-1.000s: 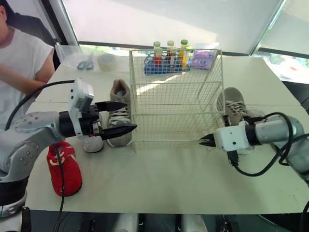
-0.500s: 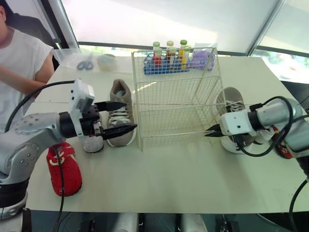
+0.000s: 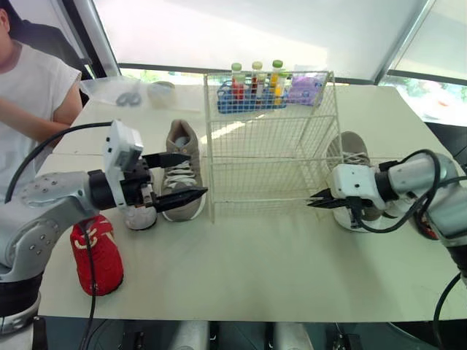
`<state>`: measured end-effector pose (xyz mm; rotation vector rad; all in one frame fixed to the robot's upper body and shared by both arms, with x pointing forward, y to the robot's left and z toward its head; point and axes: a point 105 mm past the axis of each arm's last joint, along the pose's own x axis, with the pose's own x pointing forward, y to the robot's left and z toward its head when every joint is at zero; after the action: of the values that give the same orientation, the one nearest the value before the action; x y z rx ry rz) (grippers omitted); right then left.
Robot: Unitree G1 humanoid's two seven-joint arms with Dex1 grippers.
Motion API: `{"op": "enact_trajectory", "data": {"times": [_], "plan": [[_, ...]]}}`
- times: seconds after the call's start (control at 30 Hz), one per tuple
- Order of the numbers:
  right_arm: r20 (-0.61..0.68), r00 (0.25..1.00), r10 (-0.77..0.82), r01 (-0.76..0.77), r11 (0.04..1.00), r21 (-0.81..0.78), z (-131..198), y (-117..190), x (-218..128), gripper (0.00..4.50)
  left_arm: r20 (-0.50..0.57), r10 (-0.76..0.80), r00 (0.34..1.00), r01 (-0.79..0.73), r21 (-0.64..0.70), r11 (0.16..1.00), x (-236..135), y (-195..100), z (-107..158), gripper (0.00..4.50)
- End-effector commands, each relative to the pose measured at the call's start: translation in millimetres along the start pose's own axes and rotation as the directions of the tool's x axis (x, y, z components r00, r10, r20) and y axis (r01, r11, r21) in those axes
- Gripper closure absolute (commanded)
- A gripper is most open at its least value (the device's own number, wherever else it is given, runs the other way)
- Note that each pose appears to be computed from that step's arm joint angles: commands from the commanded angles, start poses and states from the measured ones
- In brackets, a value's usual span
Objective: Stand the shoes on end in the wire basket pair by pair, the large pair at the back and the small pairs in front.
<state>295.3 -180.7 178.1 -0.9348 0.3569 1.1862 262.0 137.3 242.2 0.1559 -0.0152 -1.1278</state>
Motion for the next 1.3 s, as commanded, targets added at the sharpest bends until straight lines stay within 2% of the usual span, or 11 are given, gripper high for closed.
{"op": "enact_trajectory", "data": {"times": [0.03, 0.2, 0.53, 0.63, 0.83, 0.87, 0.97, 1.03, 1.1, 1.2, 1.3], "plan": [[0.027, 1.000, -0.014, 0.014, 1.000, -0.013, 10.3, 4.2, -1.4, 4.45, 0.031, 0.007, 0.999, -0.009, 0.058, 0.998, -1.2, -0.1, 12.0, 0.00], [0.061, 0.998, 0.010, -0.006, 0.998, -0.060, 21.9, 10.5, 5.8, 4.45, 0.032, 0.001, 0.999, -0.002, 0.060, 0.998, 1.2, -0.6, 13.0, 0.00], [0.063, 0.998, -0.006, 0.011, 0.997, -0.073, 22.8, -0.6, 6.1, 4.45, 0.038, 0.000, 0.999, -0.003, 0.063, 0.998, 4.0, -2.1, 16.1, 0.00], [0.086, 0.996, -0.022, 0.027, 0.998, -0.060, 27.5, -3.9, 0.6, 3.47, 0.042, 0.000, 0.999, -0.003, 0.060, 0.998, 4.5, -3.1, 16.3, 0.00], [0.139, 0.987, -0.074, 0.085, 0.994, -0.072, 44.8, -8.8, -23.6, 0.39, 0.058, -0.008, 0.998, 0.005, 0.044, 0.999, 3.7, -2.6, 18.5, 0.00], [0.168, 0.982, -0.083, 0.095, 0.993, -0.066, 51.0, -9.4, -29.8, 0.05, 0.063, -0.011, 0.998, 0.008, 0.040, 0.999, 3.6, -2.7, 19.1, 0.00], [0.276, 0.951, -0.140, 0.157, 0.987, -0.040, 74.7, -14.2, -55.3, 0.05, 0.067, -0.017, 0.998, 0.015, 0.034, 0.999, 2.6, -2.4, 19.5, 0.00], [0.352, 0.895, -0.275, 0.270, 0.961, 0.064, 85.2, -28.1, -92.4, 0.05, 0.072, -0.021, 0.997, 0.019, 0.033, 0.999, 1.9, -0.7, 20.5, 0.00], [0.372, 0.850, -0.374, 0.336, 0.928, 0.164, 83.6, -35.0, -116.5, 0.05, 0.080, -0.024, 0.997, 0.021, 0.033, 0.999, 1.7, 0.3, 21.8, 0.00], [0.309, 0.791, -0.529, 0.442, 0.842, 0.310, 56.7, -41.7, -146.9, 0.05, 0.089, -0.029, 0.996, 0.026, 0.030, 0.999, 2.6, 1.3, 22.6, 0.00], [0.059, 0.755, -0.653, 0.554, 0.683, 0.476, -8.5, -42.1, -151.8, 0.05, 0.089, -0.050, 0.995, 0.048, 0.026, 0.999, 7.1, 2.0, 17.6, 0.00]]}}
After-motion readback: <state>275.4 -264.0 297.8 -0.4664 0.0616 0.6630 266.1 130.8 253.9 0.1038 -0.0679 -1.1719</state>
